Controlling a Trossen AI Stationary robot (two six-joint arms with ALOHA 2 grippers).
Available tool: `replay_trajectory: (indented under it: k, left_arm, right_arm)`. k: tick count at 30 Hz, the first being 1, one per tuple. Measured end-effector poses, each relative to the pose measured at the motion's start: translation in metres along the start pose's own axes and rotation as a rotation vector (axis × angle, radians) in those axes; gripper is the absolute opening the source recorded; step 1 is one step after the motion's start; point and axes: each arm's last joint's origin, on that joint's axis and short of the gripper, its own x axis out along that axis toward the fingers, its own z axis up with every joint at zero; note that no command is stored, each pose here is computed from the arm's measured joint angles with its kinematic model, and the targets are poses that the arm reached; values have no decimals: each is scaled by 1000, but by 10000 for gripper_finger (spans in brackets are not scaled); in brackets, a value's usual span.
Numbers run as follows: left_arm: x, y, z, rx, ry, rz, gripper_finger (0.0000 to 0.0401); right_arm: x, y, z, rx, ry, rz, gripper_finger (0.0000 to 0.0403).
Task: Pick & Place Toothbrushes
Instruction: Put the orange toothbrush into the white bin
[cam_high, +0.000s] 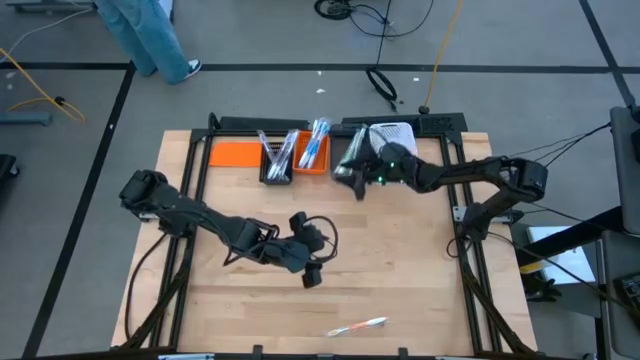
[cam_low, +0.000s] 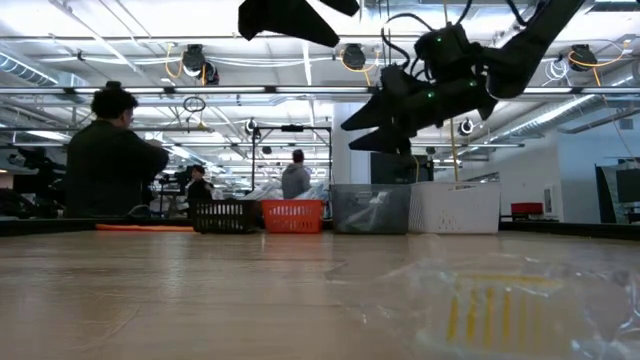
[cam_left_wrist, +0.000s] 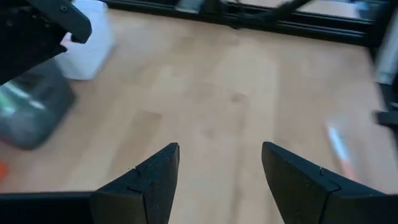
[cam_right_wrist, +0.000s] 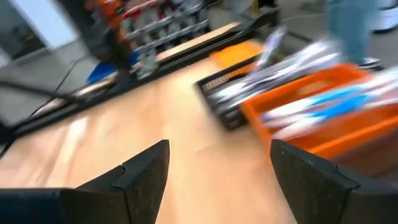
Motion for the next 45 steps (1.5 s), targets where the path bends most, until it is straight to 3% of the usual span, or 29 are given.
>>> replay_trajectory:
  k: [8,12,23,28,34,45]
  left_arm:
    - [-7,-19,-19,-2,46,-76,232]
    - [-11,-25,-23,5,51,-93,232]
    - [-22,-43,-32,48,53,-143,232]
    - [-23,-44,-32,49,53,-145,232]
    - [-22,-43,-32,48,52,-143,232]
    - [-22,-43,-31,42,40,-122,232]
  right_arm:
    - [7,59,-27,-69,146,174,268]
    - [5,90,-41,-88,226,313,265]
    - [-25,178,-93,-173,488,565,265]
    - [-49,214,-117,-272,510,536,265]
    - [-79,245,-138,-295,507,496,260]
    - [-120,271,-164,-308,496,423,234]
